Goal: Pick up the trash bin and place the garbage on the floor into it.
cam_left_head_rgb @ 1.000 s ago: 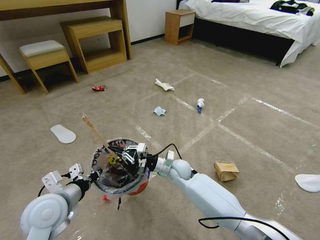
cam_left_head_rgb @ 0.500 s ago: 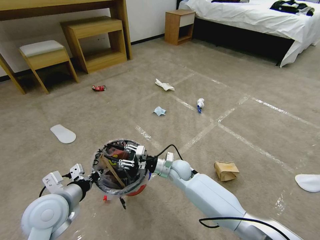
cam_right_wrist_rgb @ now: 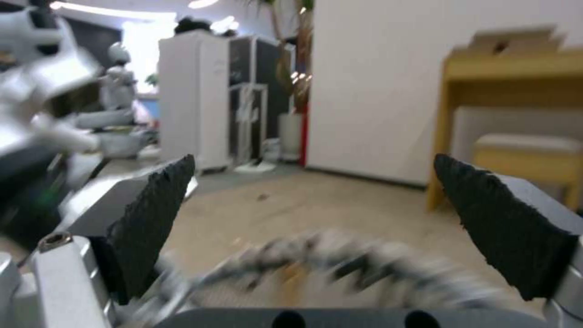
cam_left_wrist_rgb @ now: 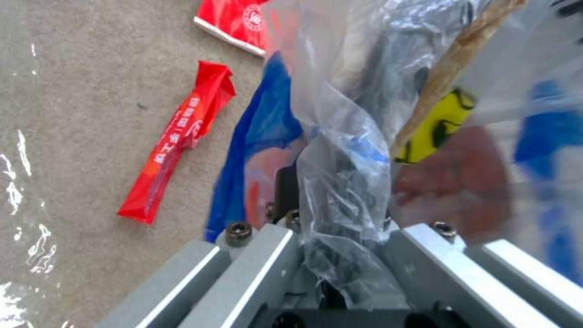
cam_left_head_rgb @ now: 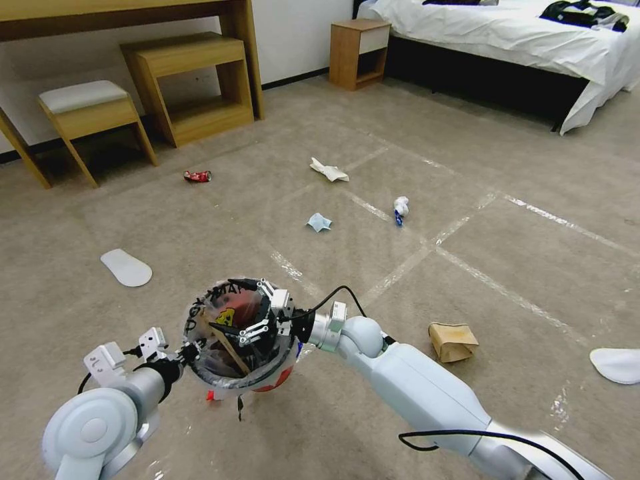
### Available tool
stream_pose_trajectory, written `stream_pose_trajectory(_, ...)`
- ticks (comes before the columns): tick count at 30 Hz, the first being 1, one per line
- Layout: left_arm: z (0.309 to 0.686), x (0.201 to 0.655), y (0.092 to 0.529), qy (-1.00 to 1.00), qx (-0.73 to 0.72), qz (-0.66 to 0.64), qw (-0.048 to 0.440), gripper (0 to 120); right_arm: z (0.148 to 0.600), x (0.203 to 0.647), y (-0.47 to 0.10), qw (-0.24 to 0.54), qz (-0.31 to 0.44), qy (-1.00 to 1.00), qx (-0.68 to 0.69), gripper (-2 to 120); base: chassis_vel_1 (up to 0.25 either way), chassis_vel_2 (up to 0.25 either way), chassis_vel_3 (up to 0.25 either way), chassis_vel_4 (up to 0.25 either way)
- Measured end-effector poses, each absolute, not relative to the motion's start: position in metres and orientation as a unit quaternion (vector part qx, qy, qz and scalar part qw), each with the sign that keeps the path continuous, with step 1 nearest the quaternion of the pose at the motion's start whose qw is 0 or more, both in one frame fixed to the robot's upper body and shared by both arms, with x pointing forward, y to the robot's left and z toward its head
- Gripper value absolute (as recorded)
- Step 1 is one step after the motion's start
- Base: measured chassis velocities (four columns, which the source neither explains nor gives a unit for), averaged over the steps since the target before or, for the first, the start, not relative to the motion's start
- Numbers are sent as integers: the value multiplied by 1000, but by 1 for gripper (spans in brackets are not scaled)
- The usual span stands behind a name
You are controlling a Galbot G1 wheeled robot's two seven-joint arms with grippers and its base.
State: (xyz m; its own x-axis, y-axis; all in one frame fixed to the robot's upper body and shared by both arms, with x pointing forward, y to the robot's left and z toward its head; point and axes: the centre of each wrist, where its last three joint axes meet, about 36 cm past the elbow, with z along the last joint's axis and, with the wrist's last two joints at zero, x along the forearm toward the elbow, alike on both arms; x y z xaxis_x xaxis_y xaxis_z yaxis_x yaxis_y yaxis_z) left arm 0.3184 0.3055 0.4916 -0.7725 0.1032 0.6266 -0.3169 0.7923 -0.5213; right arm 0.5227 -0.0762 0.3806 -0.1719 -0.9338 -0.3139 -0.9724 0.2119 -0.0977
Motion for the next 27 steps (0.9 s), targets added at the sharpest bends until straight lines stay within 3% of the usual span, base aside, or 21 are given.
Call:
stream_pose_trajectory(6,493,319,309,-887,65,311,334,0,432,547,-121,198,55,781,-590,100,0,0,0,0)
stream_pose_trajectory(13,490,323,314,-886,69,307,340,0,504,562,-213,247,34,818,-519,100,0,0,0,0)
stream_pose_trajectory(22,490,327,315,-884,68,305,347,0,512,546,-310,242,-20,884,-399,100,0,0,0,0)
stream_pose_trajectory(25,494,330,318,-884,63,302,350,0,488,525,-372,201,-84,922,-321,100,0,0,0,0)
stream_pose_trajectory(27,495,330,318,-885,62,302,350,0,482,520,-382,191,-92,926,-311,100,0,0,0,0)
